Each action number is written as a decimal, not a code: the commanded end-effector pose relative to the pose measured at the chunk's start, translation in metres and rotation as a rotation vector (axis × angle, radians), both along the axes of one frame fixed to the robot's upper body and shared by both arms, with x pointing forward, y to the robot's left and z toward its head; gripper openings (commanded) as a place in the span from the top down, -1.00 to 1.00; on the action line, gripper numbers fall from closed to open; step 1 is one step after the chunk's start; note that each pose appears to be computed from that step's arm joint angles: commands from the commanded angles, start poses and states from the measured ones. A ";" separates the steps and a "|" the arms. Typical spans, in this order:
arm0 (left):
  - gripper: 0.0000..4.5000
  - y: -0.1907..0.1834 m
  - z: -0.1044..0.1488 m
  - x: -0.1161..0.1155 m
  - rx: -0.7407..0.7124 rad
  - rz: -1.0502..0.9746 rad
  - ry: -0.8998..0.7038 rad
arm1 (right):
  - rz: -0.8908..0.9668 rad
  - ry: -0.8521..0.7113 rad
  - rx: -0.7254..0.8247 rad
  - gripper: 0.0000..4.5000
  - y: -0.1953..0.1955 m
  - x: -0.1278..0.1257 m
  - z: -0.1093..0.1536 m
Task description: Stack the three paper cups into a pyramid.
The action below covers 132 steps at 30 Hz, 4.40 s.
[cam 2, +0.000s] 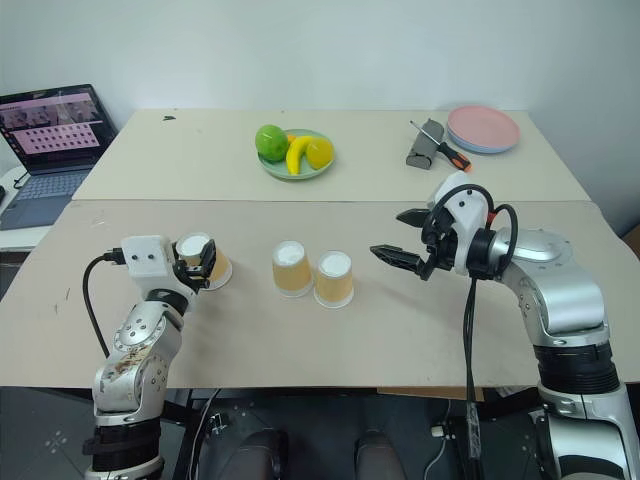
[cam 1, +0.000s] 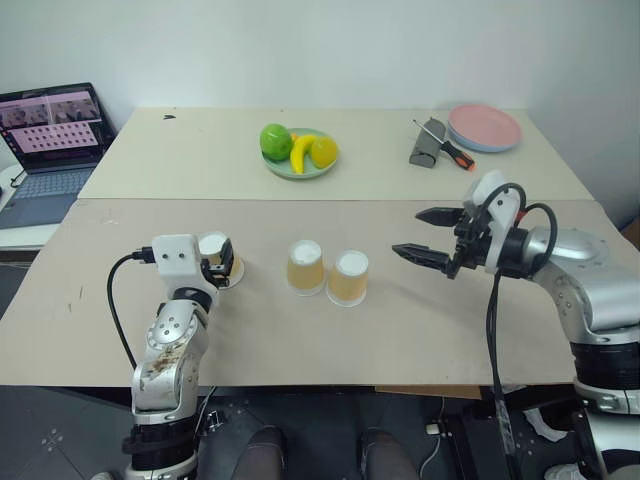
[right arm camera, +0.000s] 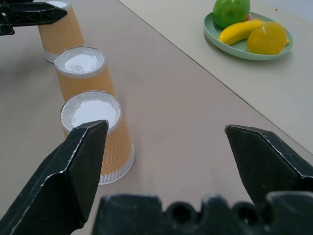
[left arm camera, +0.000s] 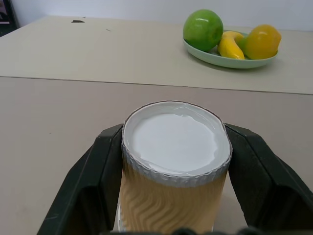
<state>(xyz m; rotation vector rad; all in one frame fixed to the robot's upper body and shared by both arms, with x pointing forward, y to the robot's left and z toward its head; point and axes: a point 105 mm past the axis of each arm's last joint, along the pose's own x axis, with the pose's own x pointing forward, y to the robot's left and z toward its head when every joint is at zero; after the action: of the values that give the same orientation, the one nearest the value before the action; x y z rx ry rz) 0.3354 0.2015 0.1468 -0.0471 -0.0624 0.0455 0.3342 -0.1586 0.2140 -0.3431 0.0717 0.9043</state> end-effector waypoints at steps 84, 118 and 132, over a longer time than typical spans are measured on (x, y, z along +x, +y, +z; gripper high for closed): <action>-0.16 -0.122 0.107 0.026 0.332 -1.547 0.042 | -0.009 -0.056 0.143 -1.00 0.008 -0.039 0.018; -0.99 -0.107 0.144 0.021 0.257 -1.494 -0.051 | -0.002 -0.034 0.140 -1.00 0.009 -0.036 0.012; -0.99 0.078 0.156 0.055 -0.139 -0.172 -0.305 | -0.321 -0.074 0.119 -1.00 -0.032 0.002 0.007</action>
<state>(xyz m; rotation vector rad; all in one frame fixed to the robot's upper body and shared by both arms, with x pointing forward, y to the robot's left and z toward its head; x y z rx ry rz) 0.4020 0.2475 0.2915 -0.2080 -0.2828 -0.3112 0.3238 -0.1748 0.2077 -0.2119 0.0573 0.6954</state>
